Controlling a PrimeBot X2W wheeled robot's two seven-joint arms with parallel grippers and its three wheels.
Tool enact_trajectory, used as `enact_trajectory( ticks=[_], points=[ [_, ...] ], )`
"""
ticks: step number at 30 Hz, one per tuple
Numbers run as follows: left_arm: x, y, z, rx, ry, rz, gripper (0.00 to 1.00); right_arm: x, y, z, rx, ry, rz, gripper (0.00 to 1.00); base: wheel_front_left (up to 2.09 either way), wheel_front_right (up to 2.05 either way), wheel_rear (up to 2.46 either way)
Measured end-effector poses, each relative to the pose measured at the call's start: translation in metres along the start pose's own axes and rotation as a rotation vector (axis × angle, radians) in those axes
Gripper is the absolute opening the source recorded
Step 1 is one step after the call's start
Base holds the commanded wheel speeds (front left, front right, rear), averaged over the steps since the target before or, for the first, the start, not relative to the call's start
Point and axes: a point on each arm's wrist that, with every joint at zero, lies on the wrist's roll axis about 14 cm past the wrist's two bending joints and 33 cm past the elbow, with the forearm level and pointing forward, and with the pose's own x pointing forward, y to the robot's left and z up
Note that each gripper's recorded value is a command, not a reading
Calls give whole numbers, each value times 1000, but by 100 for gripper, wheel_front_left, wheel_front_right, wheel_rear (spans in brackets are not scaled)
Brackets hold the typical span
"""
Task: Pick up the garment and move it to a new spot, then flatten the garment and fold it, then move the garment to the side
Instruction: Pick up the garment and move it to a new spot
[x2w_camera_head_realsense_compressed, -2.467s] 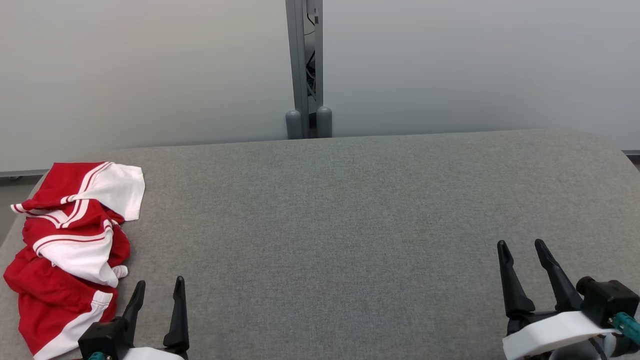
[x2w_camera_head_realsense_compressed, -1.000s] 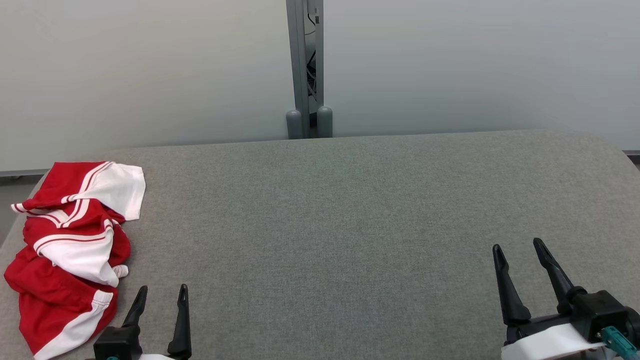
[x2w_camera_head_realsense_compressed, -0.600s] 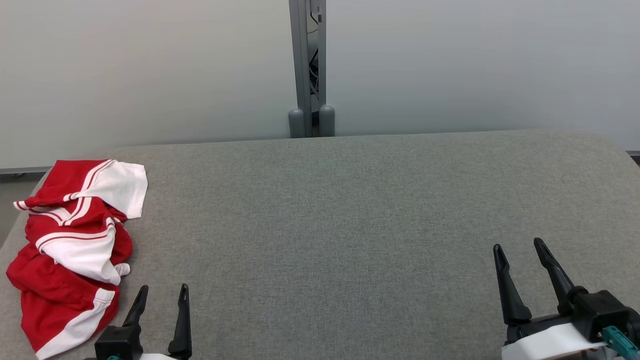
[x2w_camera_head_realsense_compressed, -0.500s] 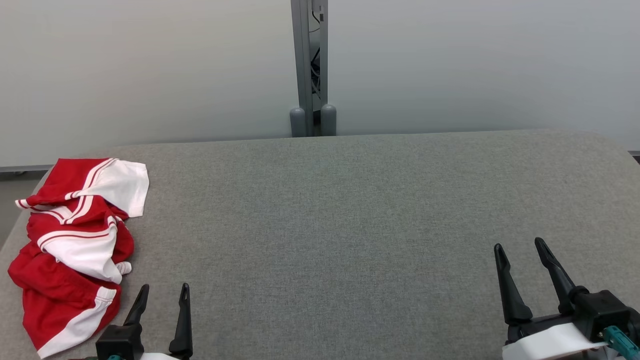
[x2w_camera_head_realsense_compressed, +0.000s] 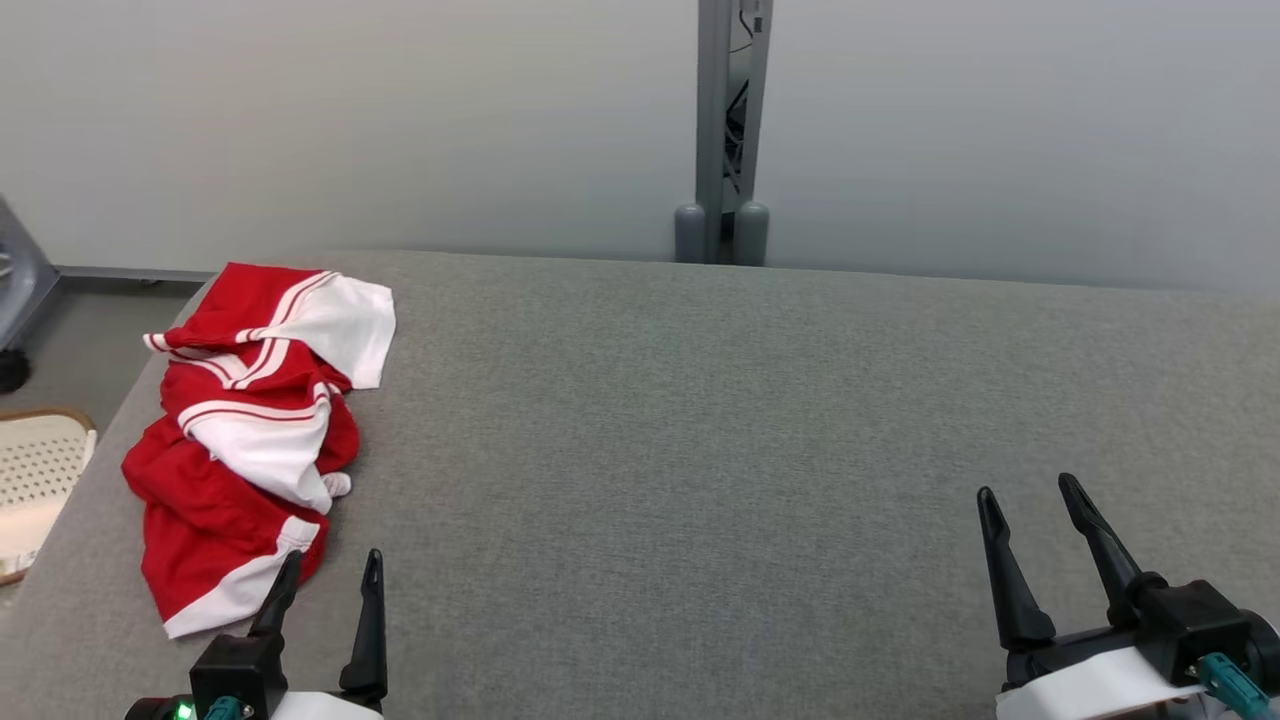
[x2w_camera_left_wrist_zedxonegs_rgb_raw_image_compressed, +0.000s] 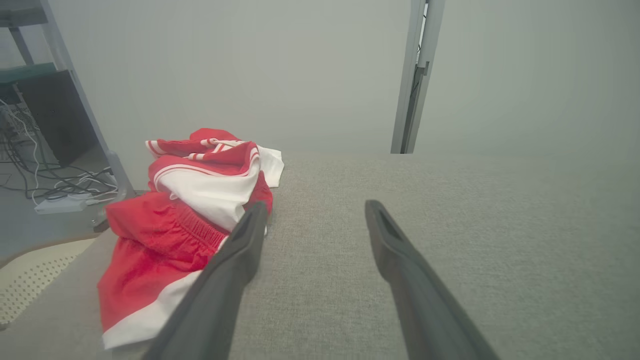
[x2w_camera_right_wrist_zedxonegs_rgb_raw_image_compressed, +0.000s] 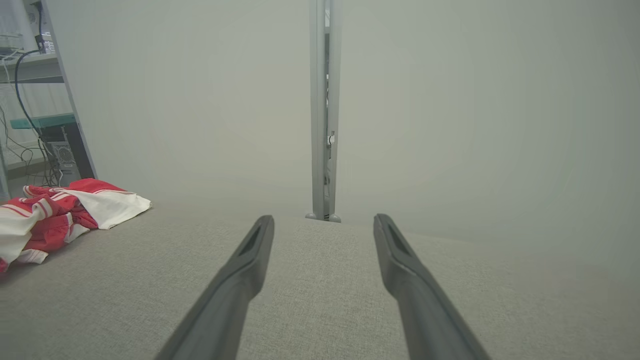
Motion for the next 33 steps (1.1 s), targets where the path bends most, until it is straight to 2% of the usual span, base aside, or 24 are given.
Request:
enact_trajectory(
  ticks=[14,21,28,33],
  points=[
    [-45,63,5,-9,-23,200,100,36,76,-9,37,13,235,100,0,0,0],
    [-64,82,5,-14,-21,268,100,45,103,-12,51,19,312,100,0,0,0],
    [-68,86,6,-12,-10,279,100,45,111,-12,57,22,334,100,0,0,0],
    [-62,89,8,-2,14,264,100,44,102,-12,55,21,310,100,0,0,0]
  ],
)
